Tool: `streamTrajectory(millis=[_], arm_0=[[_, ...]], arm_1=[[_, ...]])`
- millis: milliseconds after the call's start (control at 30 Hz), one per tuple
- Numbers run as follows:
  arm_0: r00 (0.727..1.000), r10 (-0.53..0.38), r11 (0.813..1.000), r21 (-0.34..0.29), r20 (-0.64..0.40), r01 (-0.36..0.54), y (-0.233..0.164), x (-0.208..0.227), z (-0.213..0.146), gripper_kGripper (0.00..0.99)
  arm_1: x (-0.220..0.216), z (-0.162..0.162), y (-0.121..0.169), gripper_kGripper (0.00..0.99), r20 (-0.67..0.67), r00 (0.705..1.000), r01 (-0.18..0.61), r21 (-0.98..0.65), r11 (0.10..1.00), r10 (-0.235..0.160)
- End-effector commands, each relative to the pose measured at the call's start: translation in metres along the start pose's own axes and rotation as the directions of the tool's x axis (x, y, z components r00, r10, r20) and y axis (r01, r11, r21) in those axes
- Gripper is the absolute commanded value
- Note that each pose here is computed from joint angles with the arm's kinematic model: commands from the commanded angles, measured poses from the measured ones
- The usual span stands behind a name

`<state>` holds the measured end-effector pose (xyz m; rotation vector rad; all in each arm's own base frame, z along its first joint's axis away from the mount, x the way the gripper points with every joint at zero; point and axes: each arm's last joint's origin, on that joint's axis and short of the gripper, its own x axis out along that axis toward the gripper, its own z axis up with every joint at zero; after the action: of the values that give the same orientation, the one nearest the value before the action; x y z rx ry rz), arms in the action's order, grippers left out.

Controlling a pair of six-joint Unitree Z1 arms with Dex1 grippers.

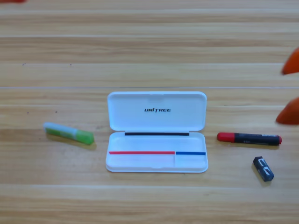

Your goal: Clean up eraser and pencils

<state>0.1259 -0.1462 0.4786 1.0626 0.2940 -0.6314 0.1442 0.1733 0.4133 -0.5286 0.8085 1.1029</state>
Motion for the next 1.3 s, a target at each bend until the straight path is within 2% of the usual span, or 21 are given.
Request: streamTrajectory(millis=[33, 67, 133, 200, 300, 467, 633, 767, 833, 900, 1033, 1233, 1300], arm_0=[[0.988, 0.059, 0.994, 0.103, -0.144, -0.044, 0.013, 0.032, -0.007, 0.986], [0.985, 0.06, 0.993, 0.114, -0.16, -0.042, 0.014, 0.037, -0.008, 0.988], [0.981, 0.058, 0.991, 0.132, -0.187, -0.034, 0.016, 0.046, -0.009, 0.989], [0.976, 0.068, 0.991, 0.129, -0.205, -0.041, 0.019, 0.056, -0.01, 0.99], [0.972, 0.078, 0.994, 0.093, -0.221, -0.059, 0.03, 0.072, -0.012, 0.979], [0.955, 0.053, 0.998, 0.056, -0.292, -0.038, 0.042, 0.112, -0.023, 0.957], [0.921, -0.013, 0.996, 0.078, -0.39, 0.047, 0.045, 0.162, -0.041, 0.928], [0.905, -0.123, 0.98, 0.094, -0.407, 0.176, 0.044, 0.19, -0.061, 0.92], [0.898, -0.198, 0.965, 0.085, -0.393, 0.25, 0.043, 0.196, -0.071, 0.922], [0.882, -0.271, 0.94, 0.092, -0.386, 0.329, 0.041, 0.2, -0.081, 0.922], [0.84, -0.384, 0.881, 0.12, -0.383, 0.458, 0.028, 0.203, -0.092, 0.925], [0.763, -0.503, 0.784, 0.156, -0.405, 0.6, -0.003, 0.215, -0.109, 0.923], [0.744, -0.527, 0.767, 0.148, -0.41, 0.625, -0.01, 0.219, -0.113, 0.923]], arm_1=[[0.017, -0.017, -0.037, 0.982, -0.17, 0.964, 0.238, 0.22, 0.946, -0.203], [0.023, -0.018, -0.043, 0.982, -0.203, 0.953, 0.272, 0.258, 0.927, -0.224], [0.036, -0.025, -0.051, 0.983, -0.261, 0.939, 0.303, 0.313, 0.9, -0.226], [0.051, -0.033, -0.055, 0.986, -0.319, 0.927, 0.303, 0.334, 0.893, -0.195], [0.076, -0.043, -0.06, 0.986, -0.399, 0.905, 0.306, 0.38, 0.873, -0.143], [0.116, -0.056, -0.068, 0.989, -0.444, 0.888, 0.35, 0.491, 0.798, -0.116], [0.155, -0.064, -0.078, 0.973, -0.484, 0.87, 0.375, 0.519, 0.769, -0.097], [0.181, -0.071, -0.085, 0.94, -0.502, 0.861, 0.381, 0.531, 0.757, -0.082], [0.192, -0.072, -0.088, 0.922, -0.511, 0.856, 0.385, 0.533, 0.753, -0.076], [0.199, -0.074, -0.089, 0.922, -0.52, 0.851, 0.387, 0.538, 0.748, -0.066], [0.212, -0.075, -0.092, 0.862, -0.527, 0.849, 0.373, 0.547, 0.749, -0.038], [0.227, -0.081, -0.095, 0.862, -0.556, 0.831, 0.381, 0.544, 0.747, -0.019], [0.23, -0.083, -0.095, 0.861, -0.564, 0.826, 0.383, 0.543, 0.747, -0.014]])
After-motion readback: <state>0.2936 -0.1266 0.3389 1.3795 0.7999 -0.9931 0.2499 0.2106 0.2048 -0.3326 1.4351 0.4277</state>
